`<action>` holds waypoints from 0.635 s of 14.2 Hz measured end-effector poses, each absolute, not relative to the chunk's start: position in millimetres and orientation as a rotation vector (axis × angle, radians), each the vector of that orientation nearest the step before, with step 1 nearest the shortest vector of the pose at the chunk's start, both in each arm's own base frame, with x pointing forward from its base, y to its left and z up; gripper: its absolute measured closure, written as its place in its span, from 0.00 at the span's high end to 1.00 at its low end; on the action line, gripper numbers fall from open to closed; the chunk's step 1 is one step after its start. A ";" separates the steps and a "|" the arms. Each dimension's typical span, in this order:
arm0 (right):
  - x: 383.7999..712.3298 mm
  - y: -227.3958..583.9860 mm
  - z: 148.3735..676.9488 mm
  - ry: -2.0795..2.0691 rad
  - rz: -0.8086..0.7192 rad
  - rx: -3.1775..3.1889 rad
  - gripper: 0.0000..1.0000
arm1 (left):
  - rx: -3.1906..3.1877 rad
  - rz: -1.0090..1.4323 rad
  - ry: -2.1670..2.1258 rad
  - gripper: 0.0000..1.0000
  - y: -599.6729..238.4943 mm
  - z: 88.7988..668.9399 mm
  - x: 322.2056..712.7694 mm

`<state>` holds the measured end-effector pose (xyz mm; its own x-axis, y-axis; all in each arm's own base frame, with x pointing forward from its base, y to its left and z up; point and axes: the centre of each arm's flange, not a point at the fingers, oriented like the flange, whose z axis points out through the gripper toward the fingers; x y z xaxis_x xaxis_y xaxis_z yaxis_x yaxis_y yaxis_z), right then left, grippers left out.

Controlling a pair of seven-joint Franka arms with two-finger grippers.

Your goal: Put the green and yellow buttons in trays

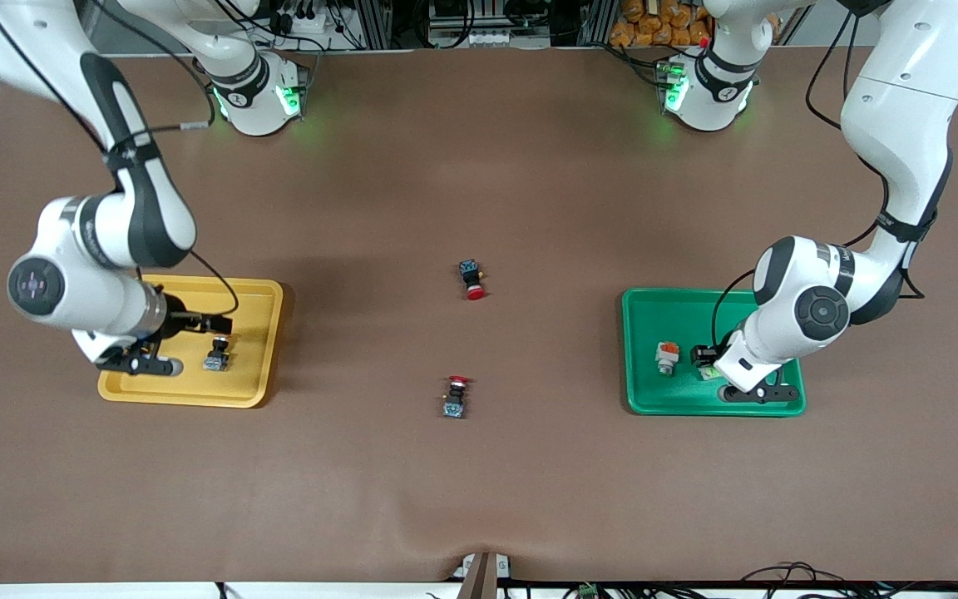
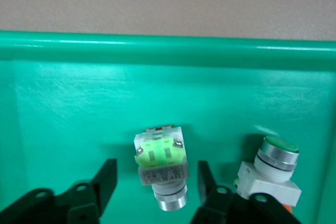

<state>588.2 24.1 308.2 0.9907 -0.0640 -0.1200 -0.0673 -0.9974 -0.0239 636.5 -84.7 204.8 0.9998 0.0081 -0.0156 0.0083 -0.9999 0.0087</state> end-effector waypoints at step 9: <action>546.8 53.0 437.5 -0.091 0.188 -3.125 1.00 | 3.127 0.101 0.058 1.00 -70.5 240.3 662.7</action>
